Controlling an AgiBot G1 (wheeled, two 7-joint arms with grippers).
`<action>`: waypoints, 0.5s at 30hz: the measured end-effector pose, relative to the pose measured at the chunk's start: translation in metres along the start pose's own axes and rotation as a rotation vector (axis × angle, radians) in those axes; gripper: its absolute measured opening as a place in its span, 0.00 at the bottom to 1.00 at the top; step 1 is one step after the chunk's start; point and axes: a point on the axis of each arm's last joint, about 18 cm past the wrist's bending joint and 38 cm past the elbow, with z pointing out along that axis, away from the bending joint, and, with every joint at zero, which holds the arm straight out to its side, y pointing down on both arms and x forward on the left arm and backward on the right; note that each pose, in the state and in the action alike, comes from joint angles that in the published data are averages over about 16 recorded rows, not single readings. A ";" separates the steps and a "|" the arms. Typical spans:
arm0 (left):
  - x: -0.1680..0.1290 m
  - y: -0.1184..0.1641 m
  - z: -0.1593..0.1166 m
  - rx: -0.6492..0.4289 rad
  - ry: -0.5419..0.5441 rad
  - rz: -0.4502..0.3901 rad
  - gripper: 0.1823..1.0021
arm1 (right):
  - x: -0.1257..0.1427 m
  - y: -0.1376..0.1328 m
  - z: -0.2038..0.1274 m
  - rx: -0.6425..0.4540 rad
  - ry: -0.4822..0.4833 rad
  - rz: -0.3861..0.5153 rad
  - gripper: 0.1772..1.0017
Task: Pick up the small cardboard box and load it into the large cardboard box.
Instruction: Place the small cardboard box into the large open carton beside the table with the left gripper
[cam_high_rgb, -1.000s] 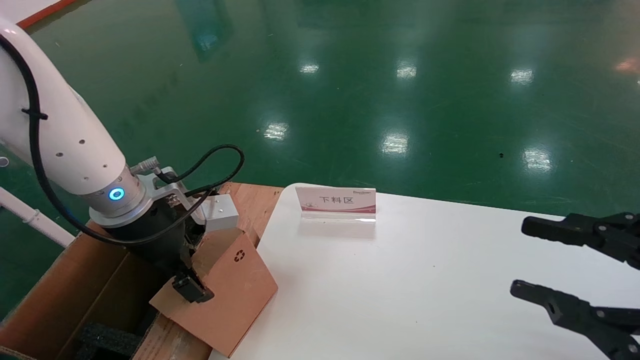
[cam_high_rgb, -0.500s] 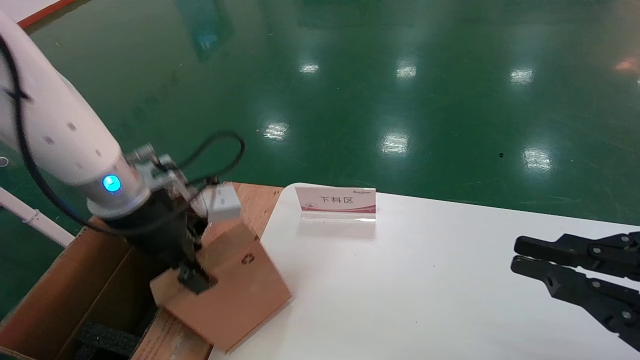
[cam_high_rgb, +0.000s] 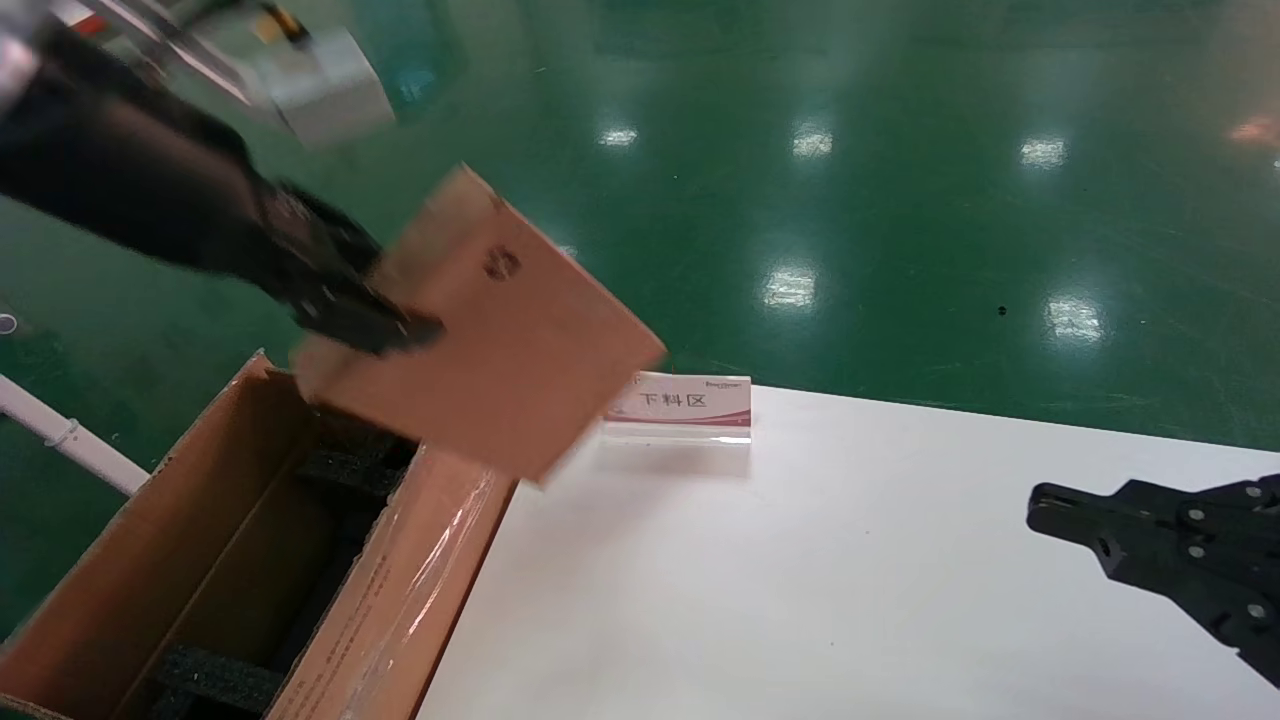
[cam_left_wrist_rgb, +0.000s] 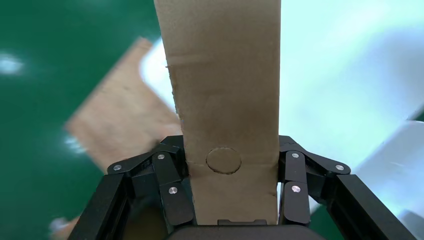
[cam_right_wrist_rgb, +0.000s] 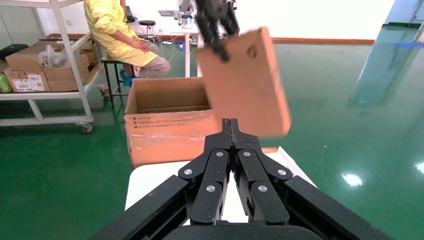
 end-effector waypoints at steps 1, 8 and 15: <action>-0.005 0.001 -0.007 -0.003 -0.023 0.003 0.21 | 0.000 0.000 0.000 0.000 0.000 0.000 0.03; -0.039 0.027 -0.039 -0.116 -0.167 -0.005 0.21 | 0.000 0.000 0.000 0.000 0.000 0.000 0.02; -0.065 0.077 -0.044 -0.285 -0.212 -0.086 0.21 | 0.000 0.000 0.000 0.000 0.000 0.000 0.02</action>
